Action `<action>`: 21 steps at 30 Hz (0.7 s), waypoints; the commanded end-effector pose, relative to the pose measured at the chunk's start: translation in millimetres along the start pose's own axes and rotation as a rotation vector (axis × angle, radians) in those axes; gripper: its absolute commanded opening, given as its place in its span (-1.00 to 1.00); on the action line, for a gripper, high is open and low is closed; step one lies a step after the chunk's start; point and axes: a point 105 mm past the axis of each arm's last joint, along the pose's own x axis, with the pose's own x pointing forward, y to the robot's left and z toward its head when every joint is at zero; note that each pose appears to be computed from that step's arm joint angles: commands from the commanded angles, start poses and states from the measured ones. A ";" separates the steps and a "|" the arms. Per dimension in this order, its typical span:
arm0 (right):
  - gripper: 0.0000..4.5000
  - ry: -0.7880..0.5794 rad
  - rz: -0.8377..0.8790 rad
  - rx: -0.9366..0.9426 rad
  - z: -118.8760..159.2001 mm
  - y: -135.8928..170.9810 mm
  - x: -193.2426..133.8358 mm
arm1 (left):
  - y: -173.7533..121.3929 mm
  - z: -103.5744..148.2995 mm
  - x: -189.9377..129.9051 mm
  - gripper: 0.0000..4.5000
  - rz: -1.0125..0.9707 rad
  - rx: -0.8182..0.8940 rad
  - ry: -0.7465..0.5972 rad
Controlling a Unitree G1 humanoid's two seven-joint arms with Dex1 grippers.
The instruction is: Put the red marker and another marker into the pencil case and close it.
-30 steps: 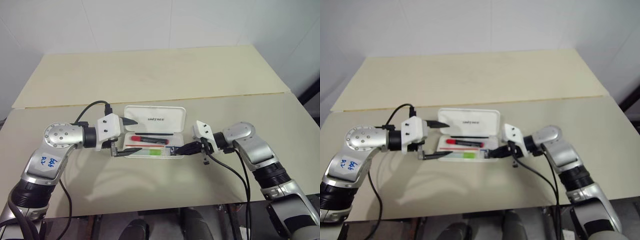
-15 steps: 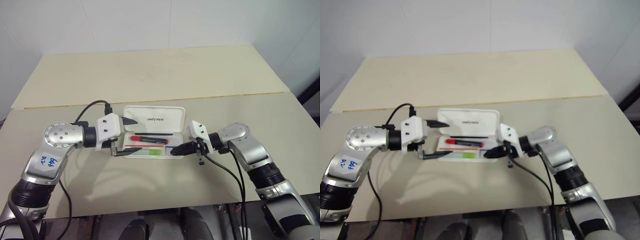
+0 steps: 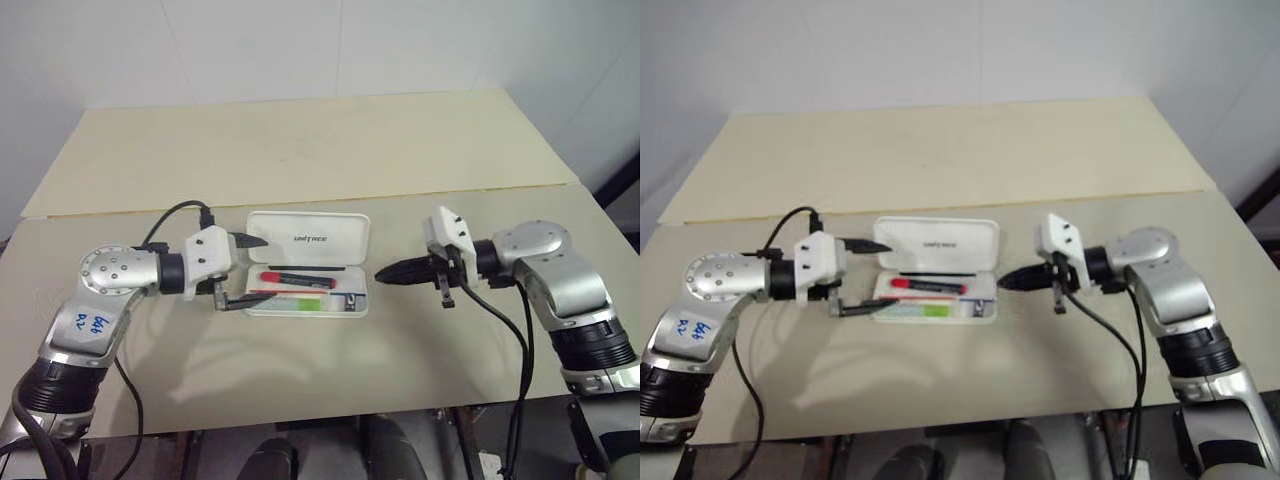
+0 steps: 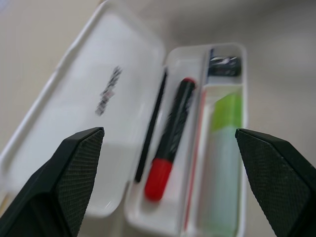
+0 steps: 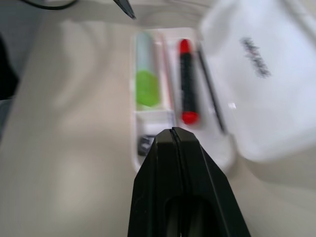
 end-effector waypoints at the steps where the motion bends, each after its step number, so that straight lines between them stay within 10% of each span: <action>1: -0.99 -0.020 -0.088 -0.048 9.5 -14.2 -13.5 | 10.0 3.0 -10.9 1.00 0.050 0.034 -0.024; 15: -0.99 -0.108 -0.183 -0.084 28.2 -32.1 -11.4 | 32.1 -3.1 -29.4 1.00 0.168 0.035 -0.027; 21: -0.27 -0.211 -0.154 -0.096 46.5 -28.7 -6.3 | 35.2 -6.5 -35.3 1.00 0.204 0.016 -0.025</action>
